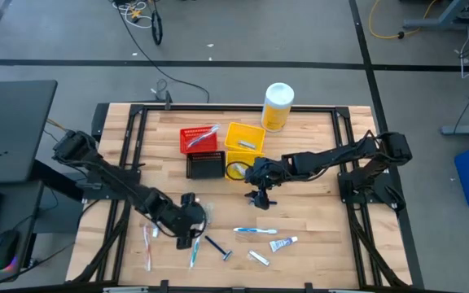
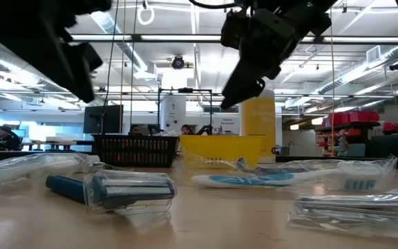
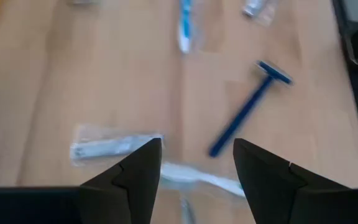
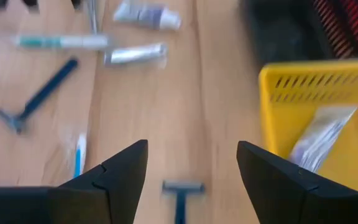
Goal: Pick & Place Travel size toiletries
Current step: Put the blue razor into the black bin
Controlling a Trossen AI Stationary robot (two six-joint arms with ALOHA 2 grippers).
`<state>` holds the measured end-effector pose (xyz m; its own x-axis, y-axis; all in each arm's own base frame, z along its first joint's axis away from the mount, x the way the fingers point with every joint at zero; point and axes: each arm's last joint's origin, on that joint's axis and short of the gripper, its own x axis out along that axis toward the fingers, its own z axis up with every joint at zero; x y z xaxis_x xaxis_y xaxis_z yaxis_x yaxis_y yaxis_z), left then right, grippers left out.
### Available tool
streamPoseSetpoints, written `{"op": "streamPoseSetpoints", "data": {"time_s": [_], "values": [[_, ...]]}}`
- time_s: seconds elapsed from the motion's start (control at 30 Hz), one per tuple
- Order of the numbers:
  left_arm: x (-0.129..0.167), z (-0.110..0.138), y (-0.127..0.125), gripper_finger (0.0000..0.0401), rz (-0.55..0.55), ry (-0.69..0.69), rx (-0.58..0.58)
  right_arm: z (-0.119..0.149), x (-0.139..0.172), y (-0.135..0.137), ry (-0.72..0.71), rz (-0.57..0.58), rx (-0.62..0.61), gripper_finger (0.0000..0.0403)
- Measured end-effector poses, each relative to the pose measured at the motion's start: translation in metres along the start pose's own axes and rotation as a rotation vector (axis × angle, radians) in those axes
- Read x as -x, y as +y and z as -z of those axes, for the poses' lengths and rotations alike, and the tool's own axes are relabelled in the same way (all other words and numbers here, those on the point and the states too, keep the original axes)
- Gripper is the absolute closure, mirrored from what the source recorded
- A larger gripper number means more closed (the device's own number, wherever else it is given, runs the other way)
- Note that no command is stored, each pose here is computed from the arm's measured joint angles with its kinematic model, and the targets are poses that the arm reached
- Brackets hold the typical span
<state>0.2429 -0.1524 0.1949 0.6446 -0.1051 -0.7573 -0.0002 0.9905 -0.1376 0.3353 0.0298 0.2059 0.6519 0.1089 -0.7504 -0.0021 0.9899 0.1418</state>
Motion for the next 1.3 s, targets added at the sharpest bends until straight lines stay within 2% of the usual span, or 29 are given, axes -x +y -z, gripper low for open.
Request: {"op": "streamPoseSetpoints", "data": {"time_s": [0.13,0.3,0.37,0.5,0.7,0.87,1.13,1.3], "values": [[0.003,0.005,-0.009,0.0191,-0.009,-0.017,-0.038,0.01,0.0,0.01,0.085,-0.005,-0.052,0.0157],[0.004,0.006,-0.01,0.0191,-0.024,-0.03,-0.061,0.024,-0.004,0.022,0.119,-0.021,-0.097,0.0168],[0.004,0.005,-0.011,0.0191,-0.019,-0.036,-0.068,0.029,-0.006,0.026,0.123,0.005,-0.111,0.0169],[0.004,0.0,-0.014,0.0191,0.012,-0.093,-0.122,0.035,-0.007,0.033,0.13,0.058,-0.094,0.0164],[0.003,-0.006,-0.017,0.0191,0.037,-0.152,-0.116,0.039,-0.006,0.042,0.135,0.054,-0.073,0.015],[-0.019,-0.004,-0.025,0.0191,0.067,-0.147,-0.18,0.039,-0.006,0.045,0.128,0.058,-0.094,0.0151],[-0.062,-0.001,-0.042,0.0191,0.08,-0.039,-0.294,0.035,-0.007,0.047,0.083,0.056,-0.096,0.0168],[-0.08,0.006,-0.044,0.0191,0.042,0.013,-0.319,0.032,-0.007,0.048,0.05,0.043,-0.098,0.0172]]}}
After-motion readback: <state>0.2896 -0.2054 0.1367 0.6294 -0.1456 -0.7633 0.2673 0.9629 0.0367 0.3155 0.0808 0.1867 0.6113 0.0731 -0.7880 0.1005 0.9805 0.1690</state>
